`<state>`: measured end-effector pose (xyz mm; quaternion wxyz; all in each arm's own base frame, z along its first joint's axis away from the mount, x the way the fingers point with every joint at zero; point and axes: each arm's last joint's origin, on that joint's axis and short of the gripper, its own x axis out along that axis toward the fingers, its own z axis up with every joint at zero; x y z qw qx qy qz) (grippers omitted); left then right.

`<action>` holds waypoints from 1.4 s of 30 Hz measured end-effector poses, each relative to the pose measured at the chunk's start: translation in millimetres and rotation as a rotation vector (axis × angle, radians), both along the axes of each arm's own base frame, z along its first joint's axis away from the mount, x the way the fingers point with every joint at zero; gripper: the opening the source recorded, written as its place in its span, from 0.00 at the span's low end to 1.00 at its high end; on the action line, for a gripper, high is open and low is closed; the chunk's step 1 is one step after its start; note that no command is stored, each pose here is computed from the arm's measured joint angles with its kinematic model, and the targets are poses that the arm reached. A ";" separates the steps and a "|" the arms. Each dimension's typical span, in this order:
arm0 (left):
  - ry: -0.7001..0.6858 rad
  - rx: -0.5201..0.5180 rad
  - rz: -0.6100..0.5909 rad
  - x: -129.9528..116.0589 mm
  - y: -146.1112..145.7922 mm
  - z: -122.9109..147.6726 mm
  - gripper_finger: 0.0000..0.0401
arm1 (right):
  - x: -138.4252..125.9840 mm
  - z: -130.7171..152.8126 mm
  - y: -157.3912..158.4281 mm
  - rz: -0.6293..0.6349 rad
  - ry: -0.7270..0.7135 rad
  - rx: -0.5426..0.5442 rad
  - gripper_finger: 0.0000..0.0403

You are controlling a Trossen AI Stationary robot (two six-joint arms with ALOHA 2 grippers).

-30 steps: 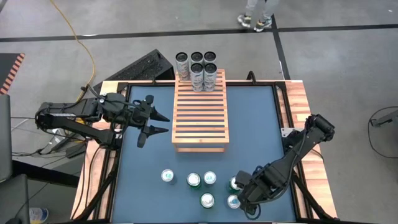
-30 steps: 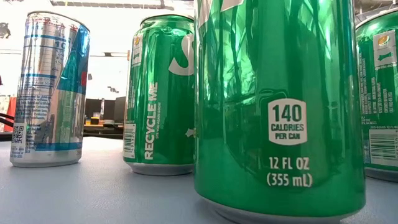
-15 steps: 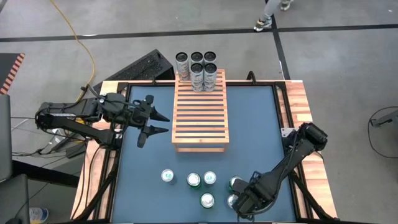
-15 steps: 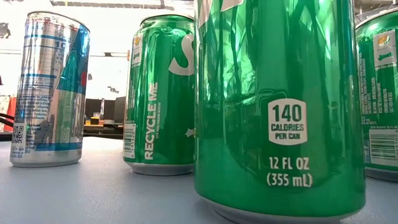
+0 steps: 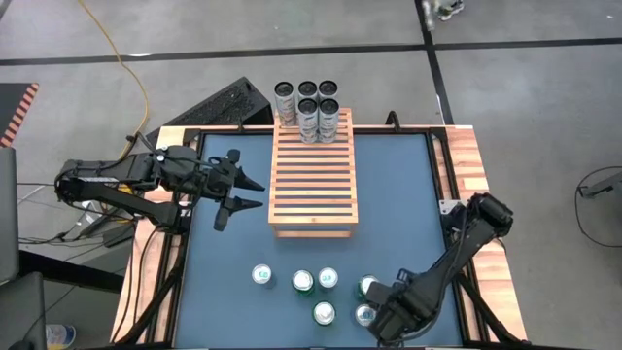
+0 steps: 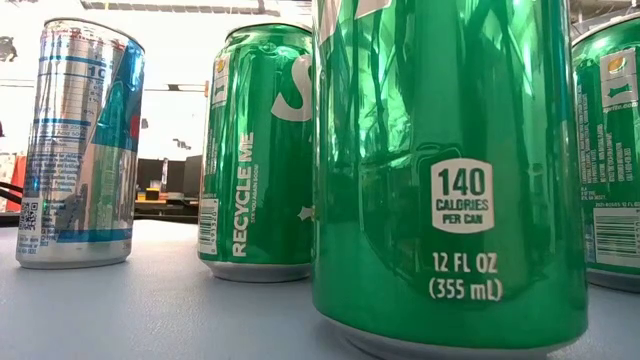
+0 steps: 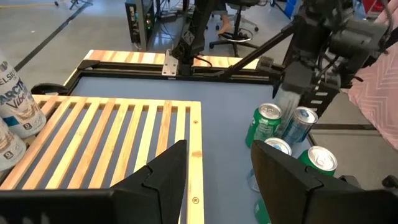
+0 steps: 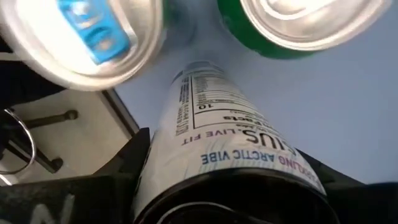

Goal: Place canned beverage on shelf
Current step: Put the white blue soda can on the shelf aligned to the other white blue soda can

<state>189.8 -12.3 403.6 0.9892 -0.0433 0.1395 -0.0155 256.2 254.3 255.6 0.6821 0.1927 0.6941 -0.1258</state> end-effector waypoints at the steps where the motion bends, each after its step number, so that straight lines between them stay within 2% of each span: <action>1: 0.001 0.000 0.000 0.0 0.0 -0.1 0.42 | -1.0 5.8 0.1 0.006 0.001 -0.007 0.56; 8: 0.001 -0.001 0.001 0.0 0.0 -0.1 0.42 | -9.7 59.9 -11.2 0.037 0.025 -0.088 0.56; 14: -0.016 -0.023 -0.011 0.4 -0.5 1.6 0.42 | 1.8 105.6 -28.7 0.041 -0.209 -0.082 0.56; 18: -0.015 -0.029 -0.008 0.4 -0.5 1.5 0.42 | 15.5 118.9 -49.2 0.036 -0.285 -0.123 0.56; 22: -0.015 -0.028 0.000 0.4 -0.2 1.5 0.42 | 29.1 121.9 -71.1 0.033 -0.288 -0.137 0.56; 32: -0.022 -0.040 0.057 0.6 1.3 2.1 0.42 | 62.7 131.0 -156.1 -0.182 -0.290 -0.137 0.56; 37: -0.022 -0.054 0.061 0.6 1.2 2.1 0.42 | 64.3 160.5 -182.3 -0.278 -0.387 -0.073 0.57; 42: -0.022 -0.059 0.062 0.6 1.3 2.2 0.42 | 56.2 198.2 -206.6 -0.299 -0.547 -0.064 0.57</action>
